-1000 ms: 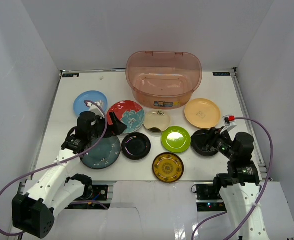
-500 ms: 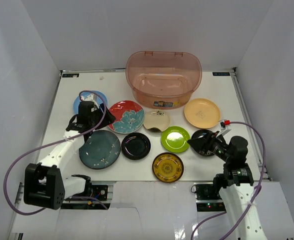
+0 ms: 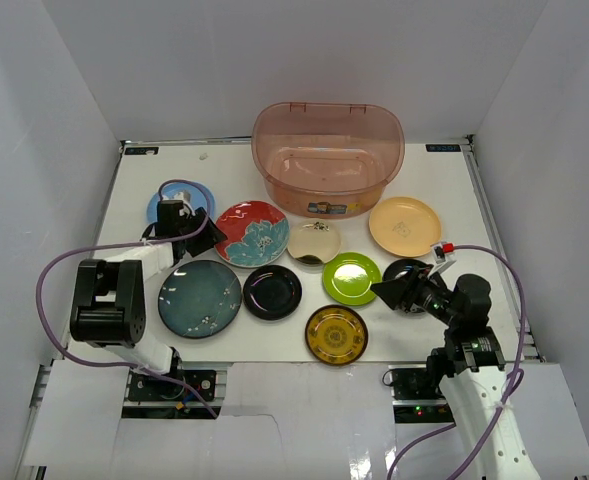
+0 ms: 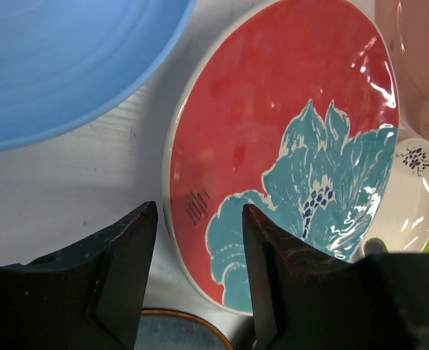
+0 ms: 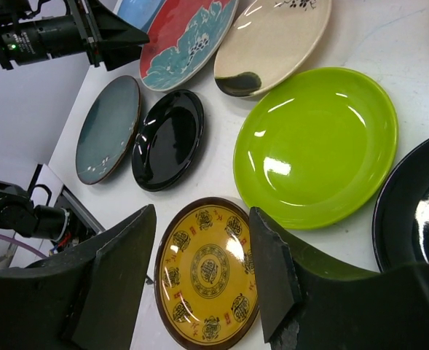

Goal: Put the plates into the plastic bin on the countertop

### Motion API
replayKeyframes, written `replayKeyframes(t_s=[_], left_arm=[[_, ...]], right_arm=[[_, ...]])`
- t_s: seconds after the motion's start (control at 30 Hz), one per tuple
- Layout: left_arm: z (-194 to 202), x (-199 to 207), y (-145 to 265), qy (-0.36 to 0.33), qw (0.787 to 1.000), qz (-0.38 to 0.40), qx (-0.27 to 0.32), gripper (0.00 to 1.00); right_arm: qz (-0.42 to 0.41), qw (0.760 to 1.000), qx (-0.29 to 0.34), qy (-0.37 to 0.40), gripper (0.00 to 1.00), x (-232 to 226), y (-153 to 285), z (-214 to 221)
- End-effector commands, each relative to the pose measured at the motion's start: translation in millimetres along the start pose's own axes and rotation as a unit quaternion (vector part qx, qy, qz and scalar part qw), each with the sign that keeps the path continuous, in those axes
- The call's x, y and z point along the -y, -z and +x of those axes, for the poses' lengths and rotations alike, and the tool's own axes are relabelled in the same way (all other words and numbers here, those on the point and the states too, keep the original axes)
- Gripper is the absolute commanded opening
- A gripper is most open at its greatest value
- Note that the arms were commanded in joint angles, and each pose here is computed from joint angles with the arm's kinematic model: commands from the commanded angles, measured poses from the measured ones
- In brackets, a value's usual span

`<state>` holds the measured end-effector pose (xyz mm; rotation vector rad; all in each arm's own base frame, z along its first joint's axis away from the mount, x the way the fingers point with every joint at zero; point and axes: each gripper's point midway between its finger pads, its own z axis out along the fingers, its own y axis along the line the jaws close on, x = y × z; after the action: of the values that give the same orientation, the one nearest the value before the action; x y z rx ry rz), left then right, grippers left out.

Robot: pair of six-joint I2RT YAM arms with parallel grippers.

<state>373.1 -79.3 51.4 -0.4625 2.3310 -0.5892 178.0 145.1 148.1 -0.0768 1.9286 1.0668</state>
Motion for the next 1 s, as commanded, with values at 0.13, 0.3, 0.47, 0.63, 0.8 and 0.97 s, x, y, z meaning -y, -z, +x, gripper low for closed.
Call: replayKeyframes(t_s=[0.13, 0.3, 0.47, 0.63, 0.8, 0.97], left_arm=[[-19.7, 7.3, -10.7, -0.005, 0.999, 0.042, 0.031, 0.57], [-6.2, 3.7, -18.0, 0.004, 0.999, 0.051, 0.018, 0.54], [12.9, -2.7, -23.1, 0.038, 0.998, 0.057, 0.006, 0.44], [26.6, -13.9, -22.3, 0.061, 0.997, 0.042, 0.008, 0.2], [12.2, -3.2, -3.6, 0.064, 0.996, 0.05, 0.04, 0.0], [-14.4, 25.1, 23.2, 0.048, 0.994, 0.079, 0.061, 0.0]], right_arm=[[-0.026, 0.999, 0.007, 0.02, 0.6, -8.5, -1.2, -2.0], [-0.023, 1.0, 0.013, 0.011, 0.6, -6.3, -2.4, -1.7], [-0.039, 0.999, 0.024, -0.005, 0.59, -10.9, -4.4, -4.7], [-0.037, 0.999, 0.031, -0.012, 0.58, -12.9, -4.0, -9.1], [-0.049, 0.998, 0.027, -0.021, 0.57, -17.4, -4.5, -9.3], [-0.084, 0.996, 0.027, -0.031, 0.59, -30.8, -5.4, -14.1]])
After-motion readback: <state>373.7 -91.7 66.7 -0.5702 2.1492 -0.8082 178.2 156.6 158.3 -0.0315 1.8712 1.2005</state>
